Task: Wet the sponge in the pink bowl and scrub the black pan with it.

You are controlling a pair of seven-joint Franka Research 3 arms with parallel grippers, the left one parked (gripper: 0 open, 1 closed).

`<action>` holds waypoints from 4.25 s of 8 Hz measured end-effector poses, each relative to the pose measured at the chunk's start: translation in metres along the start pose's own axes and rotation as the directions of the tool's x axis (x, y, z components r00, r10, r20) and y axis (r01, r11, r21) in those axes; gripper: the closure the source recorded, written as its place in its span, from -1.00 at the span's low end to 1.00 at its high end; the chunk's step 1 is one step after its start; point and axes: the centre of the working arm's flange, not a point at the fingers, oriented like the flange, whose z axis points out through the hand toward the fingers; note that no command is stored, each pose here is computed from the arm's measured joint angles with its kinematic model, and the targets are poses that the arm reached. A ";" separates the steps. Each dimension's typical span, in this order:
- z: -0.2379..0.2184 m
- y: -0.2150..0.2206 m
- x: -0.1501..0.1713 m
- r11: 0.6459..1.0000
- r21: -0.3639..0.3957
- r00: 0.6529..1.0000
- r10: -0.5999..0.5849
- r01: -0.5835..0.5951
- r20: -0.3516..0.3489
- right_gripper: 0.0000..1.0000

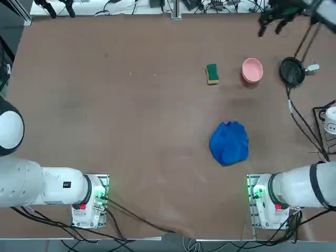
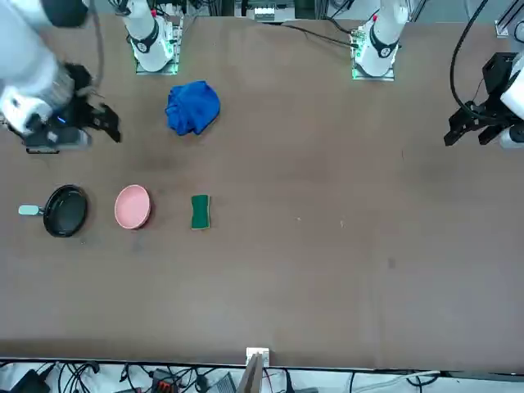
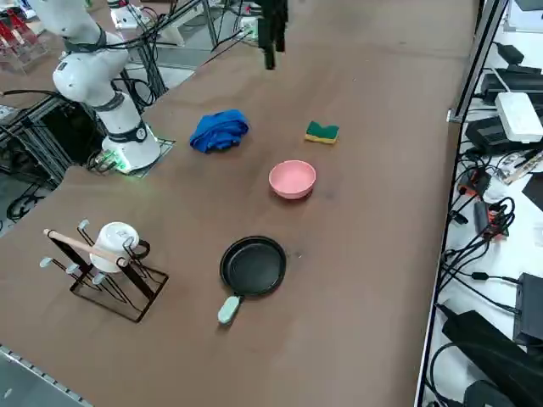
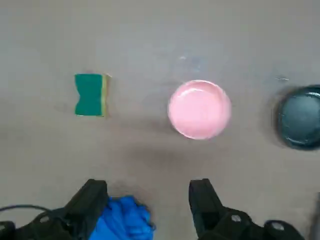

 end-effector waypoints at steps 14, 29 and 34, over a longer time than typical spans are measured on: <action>0.299 -0.152 0.081 0.997 0.010 0.997 -0.079 0.080 -0.023 -1.00; 0.305 -0.151 0.088 0.998 0.003 0.997 -0.070 0.070 -0.030 0.61; 0.187 -0.056 0.097 0.999 -0.016 0.999 0.043 -0.042 0.024 0.61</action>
